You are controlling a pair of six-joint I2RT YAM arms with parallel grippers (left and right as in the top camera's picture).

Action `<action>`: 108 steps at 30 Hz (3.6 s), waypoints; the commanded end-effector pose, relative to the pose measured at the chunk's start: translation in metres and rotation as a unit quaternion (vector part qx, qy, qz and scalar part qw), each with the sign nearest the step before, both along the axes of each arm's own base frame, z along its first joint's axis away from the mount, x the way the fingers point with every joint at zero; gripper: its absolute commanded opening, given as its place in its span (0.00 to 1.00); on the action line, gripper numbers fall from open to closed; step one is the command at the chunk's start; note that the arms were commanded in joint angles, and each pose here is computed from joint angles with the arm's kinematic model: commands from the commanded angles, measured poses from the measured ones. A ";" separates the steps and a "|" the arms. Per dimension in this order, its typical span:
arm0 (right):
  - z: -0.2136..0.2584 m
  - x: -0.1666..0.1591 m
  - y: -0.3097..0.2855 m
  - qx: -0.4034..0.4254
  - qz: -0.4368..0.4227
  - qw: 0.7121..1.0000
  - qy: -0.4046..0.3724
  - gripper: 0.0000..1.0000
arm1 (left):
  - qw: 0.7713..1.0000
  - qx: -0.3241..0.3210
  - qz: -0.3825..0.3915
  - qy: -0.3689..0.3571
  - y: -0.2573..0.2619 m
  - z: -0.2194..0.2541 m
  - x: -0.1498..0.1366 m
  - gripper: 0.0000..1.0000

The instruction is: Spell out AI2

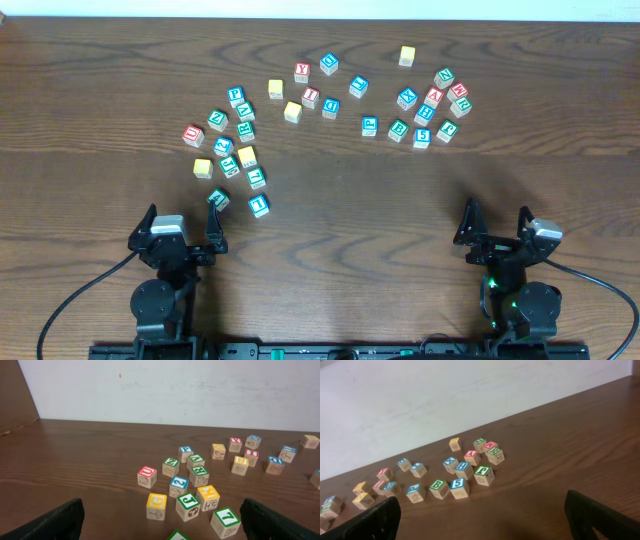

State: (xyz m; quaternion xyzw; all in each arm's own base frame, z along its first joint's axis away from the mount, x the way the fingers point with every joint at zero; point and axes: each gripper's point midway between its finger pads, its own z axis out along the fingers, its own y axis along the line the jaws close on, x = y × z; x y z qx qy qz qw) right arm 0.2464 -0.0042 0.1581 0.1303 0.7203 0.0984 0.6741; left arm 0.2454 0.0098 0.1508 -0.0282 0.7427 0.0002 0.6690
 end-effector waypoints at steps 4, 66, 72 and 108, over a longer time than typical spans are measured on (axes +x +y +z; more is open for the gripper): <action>-0.001 0.000 -0.001 -0.005 -0.002 1.000 0.000 0.99 | 1.000 -0.002 -0.005 0.022 -0.002 -0.013 -0.001 0.98; 0.012 0.000 -0.005 -0.006 -0.014 1.000 -0.026 0.99 | 0.912 -0.111 -0.102 0.381 -0.045 0.140 0.028 0.98; -0.002 0.000 0.002 -0.010 0.008 1.000 0.003 0.99 | 0.905 -0.113 -0.100 0.398 -0.045 0.130 0.035 0.98; 0.085 0.092 0.027 -0.084 0.117 0.937 0.318 0.99 | 0.886 -0.119 -0.095 0.438 -0.044 0.108 0.045 0.98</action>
